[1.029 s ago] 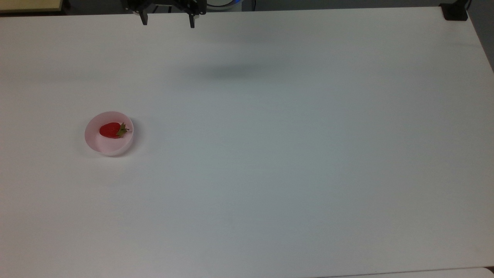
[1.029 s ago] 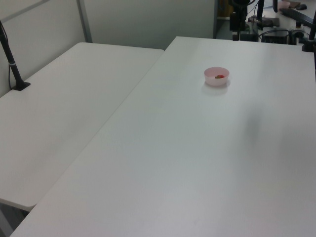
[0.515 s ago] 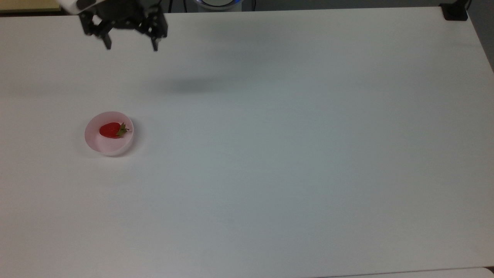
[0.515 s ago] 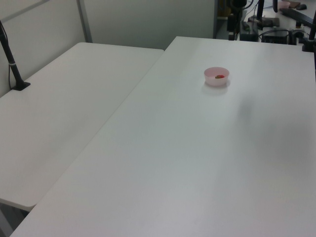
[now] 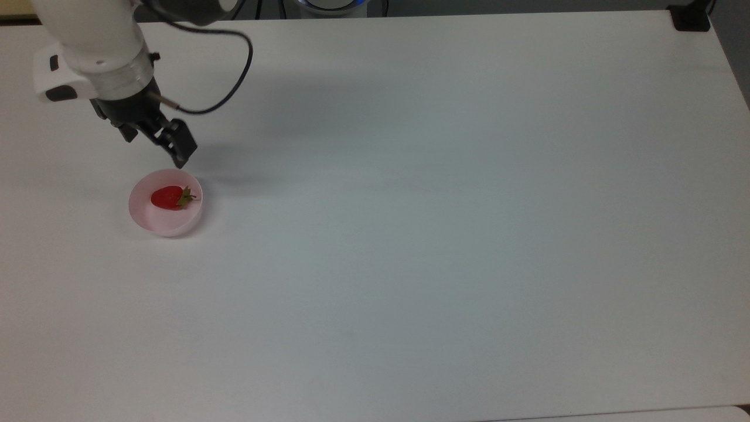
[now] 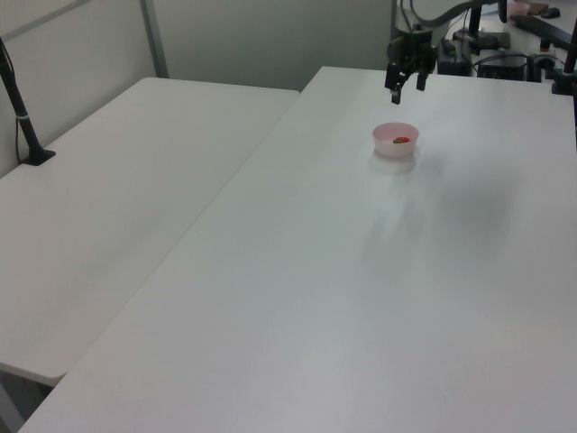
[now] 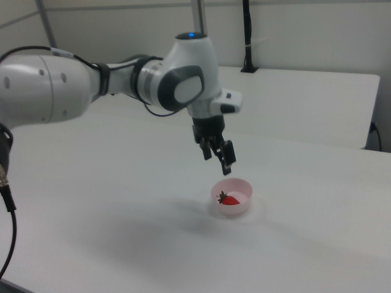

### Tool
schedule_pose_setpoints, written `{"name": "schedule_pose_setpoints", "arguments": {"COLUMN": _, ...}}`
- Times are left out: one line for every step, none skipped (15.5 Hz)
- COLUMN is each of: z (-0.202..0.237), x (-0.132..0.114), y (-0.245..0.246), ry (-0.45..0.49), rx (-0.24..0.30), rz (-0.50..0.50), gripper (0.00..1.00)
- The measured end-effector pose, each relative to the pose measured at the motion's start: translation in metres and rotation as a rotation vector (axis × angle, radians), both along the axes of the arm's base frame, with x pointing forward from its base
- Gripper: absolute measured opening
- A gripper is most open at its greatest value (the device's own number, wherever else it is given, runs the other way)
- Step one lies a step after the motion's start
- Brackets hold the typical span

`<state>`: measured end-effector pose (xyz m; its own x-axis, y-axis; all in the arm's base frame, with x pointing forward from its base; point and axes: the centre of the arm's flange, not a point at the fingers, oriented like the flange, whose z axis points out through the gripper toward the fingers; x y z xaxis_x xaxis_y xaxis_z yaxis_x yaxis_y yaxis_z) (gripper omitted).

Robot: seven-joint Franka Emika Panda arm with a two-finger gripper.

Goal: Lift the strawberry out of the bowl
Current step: 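Move the open gripper over the pink bowl with the strawberry, then lower the open gripper into the bowl around the red strawberry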

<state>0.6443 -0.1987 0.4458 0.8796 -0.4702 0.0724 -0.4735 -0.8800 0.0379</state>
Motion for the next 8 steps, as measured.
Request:
{"name": "schedule_pose_setpoints", "arguments": {"z": -0.006, "x": 0.0, "y": -0.004, "ry": 0.0, "rx": 0.011, "rz": -0.087, "gripper": 0.97}}
{"name": "schedule_pose_setpoints", "arguments": {"z": -0.009, "x": -0.001, "y": -0.008, "ry": 0.0, "rx": 0.018, "rz": -0.168, "gripper": 0.97}}
{"name": "schedule_pose_setpoints", "arguments": {"z": -0.013, "x": -0.002, "y": -0.012, "ry": -0.001, "rx": 0.023, "rz": -0.261, "gripper": 0.93}}
{"name": "schedule_pose_setpoints", "arguments": {"z": -0.016, "x": -0.002, "y": -0.014, "ry": 0.002, "rx": 0.027, "rz": -0.315, "gripper": 0.92}}
{"name": "schedule_pose_setpoints", "arguments": {"z": -0.023, "x": -0.002, "y": -0.015, "ry": 0.009, "rx": 0.03, "rz": -0.36, "gripper": 0.92}}
{"name": "schedule_pose_setpoints", "arguments": {"z": -0.032, "x": -0.002, "y": -0.016, "ry": 0.021, "rx": 0.032, "rz": -0.397, "gripper": 0.88}}
{"name": "schedule_pose_setpoints", "arguments": {"z": -0.043, "x": -0.001, "y": -0.017, "ry": 0.032, "rx": 0.033, "rz": -0.429, "gripper": 0.87}}
{"name": "schedule_pose_setpoints", "arguments": {"z": -0.054, "x": 0.001, "y": -0.019, "ry": 0.034, "rx": 0.032, "rz": -0.456, "gripper": 0.87}}
